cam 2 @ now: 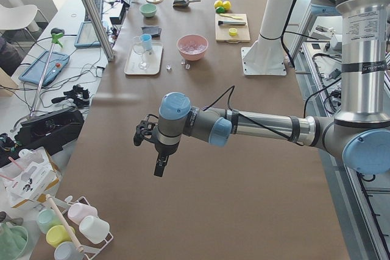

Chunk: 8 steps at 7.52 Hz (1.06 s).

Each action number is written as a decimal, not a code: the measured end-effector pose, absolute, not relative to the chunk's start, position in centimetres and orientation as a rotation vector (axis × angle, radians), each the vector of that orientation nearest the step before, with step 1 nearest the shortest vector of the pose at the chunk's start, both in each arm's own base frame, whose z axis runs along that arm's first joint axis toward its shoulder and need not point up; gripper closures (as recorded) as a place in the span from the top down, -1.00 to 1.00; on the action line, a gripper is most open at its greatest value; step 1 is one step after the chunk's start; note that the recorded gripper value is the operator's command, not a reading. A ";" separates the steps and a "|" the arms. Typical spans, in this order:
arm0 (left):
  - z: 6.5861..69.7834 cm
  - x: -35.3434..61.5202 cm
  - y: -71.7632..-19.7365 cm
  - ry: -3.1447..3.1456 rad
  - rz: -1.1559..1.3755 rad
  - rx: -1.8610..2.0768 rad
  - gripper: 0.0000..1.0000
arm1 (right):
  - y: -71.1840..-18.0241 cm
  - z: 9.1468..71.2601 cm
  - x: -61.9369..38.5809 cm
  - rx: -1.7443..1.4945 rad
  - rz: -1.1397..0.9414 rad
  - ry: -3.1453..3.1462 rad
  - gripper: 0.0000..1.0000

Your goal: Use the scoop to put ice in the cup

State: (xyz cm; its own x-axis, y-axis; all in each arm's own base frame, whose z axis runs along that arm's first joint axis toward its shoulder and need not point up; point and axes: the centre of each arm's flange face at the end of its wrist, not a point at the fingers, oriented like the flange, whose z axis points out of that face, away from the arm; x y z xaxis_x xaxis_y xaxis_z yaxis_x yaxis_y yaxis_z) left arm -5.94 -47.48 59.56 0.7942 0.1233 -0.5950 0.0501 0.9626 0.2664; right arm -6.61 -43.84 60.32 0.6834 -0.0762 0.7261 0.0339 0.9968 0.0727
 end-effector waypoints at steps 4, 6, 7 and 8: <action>59.4 -5.5 -47.5 0.656 0.050 0.277 0.98 | -42.7 60.3 4.4 0.049 -0.115 -0.771 0.99; 59.3 -5.3 -47.6 0.656 0.055 0.277 0.98 | -41.9 61.1 7.0 0.037 -0.139 -0.756 0.99; 59.2 -5.2 -47.6 0.657 0.056 0.278 0.98 | -41.7 61.4 7.4 0.032 -0.143 -0.750 0.99; 59.2 -5.2 -47.6 0.657 0.057 0.278 0.98 | -41.5 61.6 7.6 0.027 -0.144 -0.747 0.99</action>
State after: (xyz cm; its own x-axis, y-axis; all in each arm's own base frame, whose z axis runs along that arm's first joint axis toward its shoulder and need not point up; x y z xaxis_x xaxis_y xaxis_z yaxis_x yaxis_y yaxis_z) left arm -5.17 -47.58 59.21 0.7919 0.1397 -0.5945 0.0351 0.9615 0.2727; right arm 7.57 -41.49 61.59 0.7241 -0.1398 0.6754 0.1203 0.9898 0.0759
